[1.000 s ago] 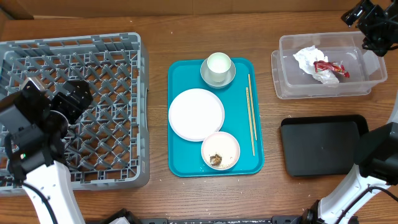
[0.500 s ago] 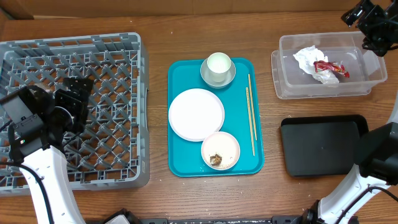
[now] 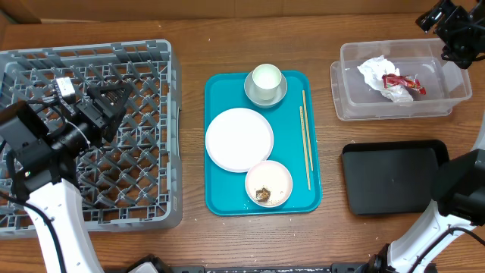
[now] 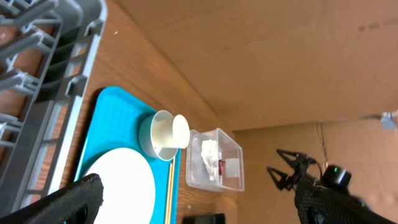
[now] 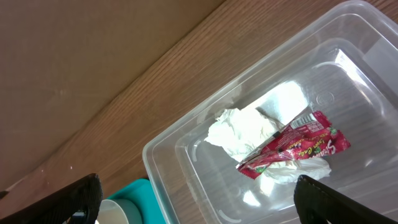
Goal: Sort waste into correct bins and load items into the dishwasher
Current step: 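Lift the left gripper from rest and swing it toward the tray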
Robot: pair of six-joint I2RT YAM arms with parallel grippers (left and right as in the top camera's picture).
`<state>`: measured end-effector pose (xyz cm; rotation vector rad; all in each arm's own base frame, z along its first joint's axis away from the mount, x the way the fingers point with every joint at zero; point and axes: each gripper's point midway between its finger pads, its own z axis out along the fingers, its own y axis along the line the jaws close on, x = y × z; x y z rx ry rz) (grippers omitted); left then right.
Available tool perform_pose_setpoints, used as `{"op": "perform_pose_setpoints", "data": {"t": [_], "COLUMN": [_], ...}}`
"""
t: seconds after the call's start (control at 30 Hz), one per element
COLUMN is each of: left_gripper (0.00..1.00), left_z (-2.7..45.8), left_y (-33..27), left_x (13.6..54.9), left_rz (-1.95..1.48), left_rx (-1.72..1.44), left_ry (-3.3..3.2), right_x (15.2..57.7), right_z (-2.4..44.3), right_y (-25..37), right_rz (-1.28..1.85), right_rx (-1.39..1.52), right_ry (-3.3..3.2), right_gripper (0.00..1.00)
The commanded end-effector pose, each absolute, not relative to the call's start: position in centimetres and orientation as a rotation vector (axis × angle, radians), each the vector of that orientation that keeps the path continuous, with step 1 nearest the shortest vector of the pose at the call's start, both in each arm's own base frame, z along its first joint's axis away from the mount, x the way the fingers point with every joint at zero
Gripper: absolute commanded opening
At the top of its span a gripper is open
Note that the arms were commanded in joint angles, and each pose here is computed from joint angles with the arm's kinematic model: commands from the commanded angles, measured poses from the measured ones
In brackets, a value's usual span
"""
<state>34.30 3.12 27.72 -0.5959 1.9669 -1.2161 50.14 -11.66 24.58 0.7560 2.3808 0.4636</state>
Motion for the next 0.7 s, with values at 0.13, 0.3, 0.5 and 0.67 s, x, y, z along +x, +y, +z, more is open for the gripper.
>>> {"op": "perform_pose_setpoints", "data": {"t": [0.13, 0.3, 0.5, 0.67], "left_gripper": [1.00, 1.00, 1.00, 1.00], "left_z": [32.1, 31.7, 31.8, 31.9], "left_y": [4.6, 7.6, 7.3, 3.1], "left_x": [32.4, 31.2, 31.1, 31.9], "left_rz": [-0.832, -0.573, -0.518, -0.576], "left_rx": [-0.486, -0.634, -0.566, -0.399], "left_ry": [1.880, 1.862, 1.878, 1.925], "right_x": [49.6, 49.6, 49.6, 49.6], "right_z": [27.2, 27.2, 27.2, 27.2], "right_y": [-11.4, -11.4, -11.4, -11.4], "right_rz": [0.451, 0.451, 0.451, 0.451], "right_rx": [0.729, 0.728, 0.728, 0.729], "right_ry": [2.331, 2.331, 2.331, 2.331], "right_gripper": [1.00, 1.00, 1.00, 1.00]}}
